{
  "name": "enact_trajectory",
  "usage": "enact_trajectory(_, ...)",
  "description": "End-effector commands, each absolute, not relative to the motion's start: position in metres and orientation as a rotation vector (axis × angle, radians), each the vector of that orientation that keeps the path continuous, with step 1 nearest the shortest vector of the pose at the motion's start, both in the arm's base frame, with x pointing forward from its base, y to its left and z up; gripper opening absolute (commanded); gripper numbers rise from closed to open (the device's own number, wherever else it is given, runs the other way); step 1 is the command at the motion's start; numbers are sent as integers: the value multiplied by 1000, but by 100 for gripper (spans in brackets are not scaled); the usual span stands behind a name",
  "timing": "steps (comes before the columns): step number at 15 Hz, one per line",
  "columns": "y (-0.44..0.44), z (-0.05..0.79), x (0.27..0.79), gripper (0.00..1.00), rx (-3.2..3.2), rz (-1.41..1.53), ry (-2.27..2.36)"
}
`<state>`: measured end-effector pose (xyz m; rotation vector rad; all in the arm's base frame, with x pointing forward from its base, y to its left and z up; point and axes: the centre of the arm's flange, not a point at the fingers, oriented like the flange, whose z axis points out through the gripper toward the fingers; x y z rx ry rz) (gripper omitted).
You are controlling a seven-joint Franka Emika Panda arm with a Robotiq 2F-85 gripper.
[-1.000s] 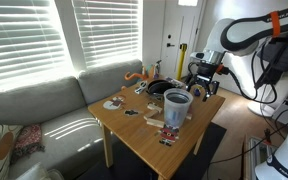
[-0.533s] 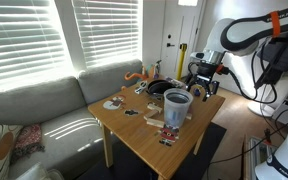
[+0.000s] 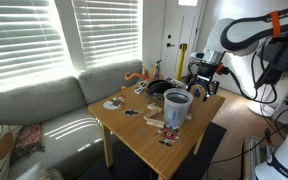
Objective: Place the purple toy inside the silver cup
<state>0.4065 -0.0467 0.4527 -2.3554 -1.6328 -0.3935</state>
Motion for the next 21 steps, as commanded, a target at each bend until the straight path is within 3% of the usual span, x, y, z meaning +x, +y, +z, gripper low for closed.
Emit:
enact_trajectory(1,-46,450,407,100,-2348,-395,-1648)
enact_trajectory(19,-10,404,438,100,-2170,-382,-2003)
enact_trajectory(20,-8,405,438,97,-2158,-378,-2018)
enact_trajectory(21,-6,406,438,86,-2147,-376,-2027)
